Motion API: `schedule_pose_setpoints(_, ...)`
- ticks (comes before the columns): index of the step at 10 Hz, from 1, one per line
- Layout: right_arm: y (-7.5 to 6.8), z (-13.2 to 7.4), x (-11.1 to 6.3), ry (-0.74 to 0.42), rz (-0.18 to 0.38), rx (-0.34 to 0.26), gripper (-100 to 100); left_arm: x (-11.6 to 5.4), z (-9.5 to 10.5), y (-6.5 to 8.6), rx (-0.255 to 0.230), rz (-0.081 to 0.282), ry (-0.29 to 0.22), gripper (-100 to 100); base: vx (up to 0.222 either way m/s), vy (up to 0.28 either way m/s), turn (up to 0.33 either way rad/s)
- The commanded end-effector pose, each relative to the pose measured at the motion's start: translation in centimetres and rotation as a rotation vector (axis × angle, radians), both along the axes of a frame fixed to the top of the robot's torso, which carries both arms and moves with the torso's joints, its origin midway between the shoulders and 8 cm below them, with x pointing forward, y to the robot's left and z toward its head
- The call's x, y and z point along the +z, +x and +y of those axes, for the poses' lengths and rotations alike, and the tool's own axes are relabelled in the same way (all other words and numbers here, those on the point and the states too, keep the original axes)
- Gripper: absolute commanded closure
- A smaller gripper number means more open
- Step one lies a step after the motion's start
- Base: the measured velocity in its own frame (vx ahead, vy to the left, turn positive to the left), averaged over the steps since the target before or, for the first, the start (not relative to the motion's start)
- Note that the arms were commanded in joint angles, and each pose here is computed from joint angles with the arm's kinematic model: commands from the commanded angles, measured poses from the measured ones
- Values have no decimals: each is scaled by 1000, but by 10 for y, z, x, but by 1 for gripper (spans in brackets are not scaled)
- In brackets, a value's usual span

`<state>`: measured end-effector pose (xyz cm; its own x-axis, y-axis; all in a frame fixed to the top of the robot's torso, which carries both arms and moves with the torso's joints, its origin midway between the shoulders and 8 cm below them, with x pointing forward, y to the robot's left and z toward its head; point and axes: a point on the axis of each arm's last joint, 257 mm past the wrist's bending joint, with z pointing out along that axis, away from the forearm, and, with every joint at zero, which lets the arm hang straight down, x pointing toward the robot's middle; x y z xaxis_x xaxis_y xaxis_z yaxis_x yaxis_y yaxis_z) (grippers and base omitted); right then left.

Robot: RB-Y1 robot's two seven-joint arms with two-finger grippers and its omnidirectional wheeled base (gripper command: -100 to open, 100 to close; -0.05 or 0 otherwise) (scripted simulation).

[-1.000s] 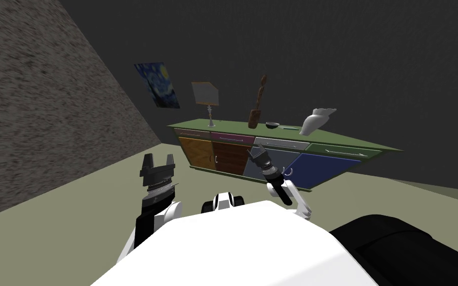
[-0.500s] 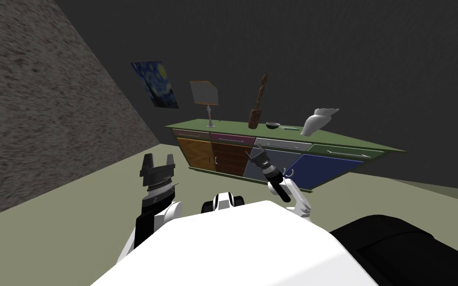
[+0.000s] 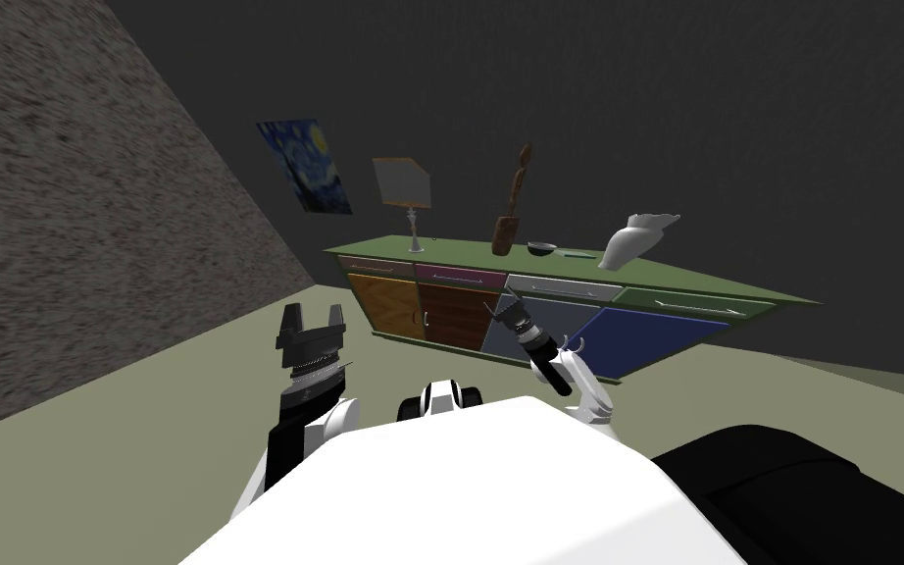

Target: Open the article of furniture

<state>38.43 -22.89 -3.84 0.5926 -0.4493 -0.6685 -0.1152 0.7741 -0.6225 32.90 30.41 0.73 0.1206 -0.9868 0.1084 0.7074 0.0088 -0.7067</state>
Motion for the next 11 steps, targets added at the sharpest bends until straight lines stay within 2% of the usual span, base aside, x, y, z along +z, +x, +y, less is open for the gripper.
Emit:
schedule_pose_setpoints(1,8,-5,-10,-105,-16,-48,-100,0,0,0,0,0,0,0,51,-3,9)
schedule_pose_setpoints(6,27,-19,-38,-340,-43,-144,-100,0,0,0,0,0,0,0,55,-7,28)
schedule_pose_setpoints(7,27,-19,-38,-348,-47,-147,-100,0,0,0,0,0,0,0,53,-13,18)
schedule_pose_setpoints(10,39,-30,-55,-503,-65,-200,-100,0,0,0,0,0,0,0,53,-4,36)
schedule_pose_setpoints(11,39,-30,-55,-509,-68,-202,-100,0,0,0,0,0,0,0,50,-7,12)
